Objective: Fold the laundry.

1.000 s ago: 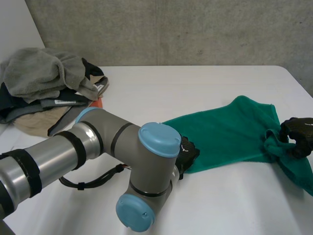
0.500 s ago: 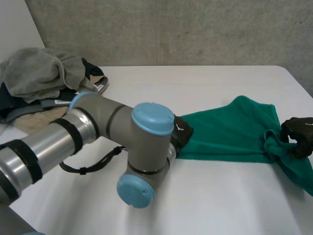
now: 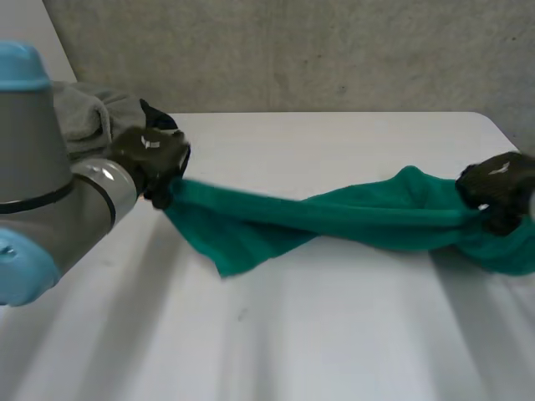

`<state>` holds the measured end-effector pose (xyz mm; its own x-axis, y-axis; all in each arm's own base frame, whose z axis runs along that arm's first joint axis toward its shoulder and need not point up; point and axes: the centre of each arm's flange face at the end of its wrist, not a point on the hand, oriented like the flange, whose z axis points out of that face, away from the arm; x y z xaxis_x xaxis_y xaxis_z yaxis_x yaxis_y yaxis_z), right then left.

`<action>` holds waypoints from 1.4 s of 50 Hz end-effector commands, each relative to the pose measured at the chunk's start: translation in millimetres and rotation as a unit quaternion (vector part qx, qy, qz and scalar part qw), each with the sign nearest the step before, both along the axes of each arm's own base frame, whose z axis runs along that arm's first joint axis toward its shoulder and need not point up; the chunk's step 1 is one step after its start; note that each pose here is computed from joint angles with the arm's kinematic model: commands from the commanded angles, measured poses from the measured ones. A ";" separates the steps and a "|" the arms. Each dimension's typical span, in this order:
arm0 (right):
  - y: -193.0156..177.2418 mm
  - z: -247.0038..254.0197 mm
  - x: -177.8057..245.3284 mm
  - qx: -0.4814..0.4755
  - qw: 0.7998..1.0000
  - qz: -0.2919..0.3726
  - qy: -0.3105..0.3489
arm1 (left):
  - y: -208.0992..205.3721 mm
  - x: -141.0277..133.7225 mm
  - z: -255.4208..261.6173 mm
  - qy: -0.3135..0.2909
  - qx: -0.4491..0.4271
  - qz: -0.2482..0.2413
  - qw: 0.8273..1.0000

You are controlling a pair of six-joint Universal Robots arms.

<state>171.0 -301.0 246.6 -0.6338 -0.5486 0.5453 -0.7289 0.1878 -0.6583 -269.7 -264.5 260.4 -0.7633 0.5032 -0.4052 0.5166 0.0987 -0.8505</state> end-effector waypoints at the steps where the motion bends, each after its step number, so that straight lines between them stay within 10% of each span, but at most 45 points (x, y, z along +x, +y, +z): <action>1: -38.9 -35.7 21.7 -0.020 0.996 0.006 0.088 | -52.8 -9.7 -38.1 -0.031 0.011 0.011 0.999; 8: -122.1 40.5 31.8 -0.295 0.951 -0.083 0.031 | -109.9 -31.6 58.1 0.074 -0.199 0.023 0.977; 13: -138.6 131.2 38.0 -0.510 0.849 -0.095 -0.103 | -112.3 -33.4 151.0 0.201 -0.373 0.021 0.906; 17: -131.2 157.0 45.3 -0.571 0.804 -0.069 -0.151 | -108.1 -28.2 172.2 0.246 -0.409 0.025 0.878; 41: -90.7 -77.6 50.8 -0.218 0.970 0.031 -0.102 | -107.6 7.2 -52.5 0.107 -0.111 0.068 0.986; 59: -92.9 -107.6 25.1 -0.114 0.992 0.012 -0.060 | -83.7 15.6 -72.7 0.062 -0.075 0.052 0.994; 70: -108.6 -115.3 25.1 -0.142 0.982 0.122 -0.007 | -70.5 19.6 -69.3 0.055 -0.069 0.036 0.995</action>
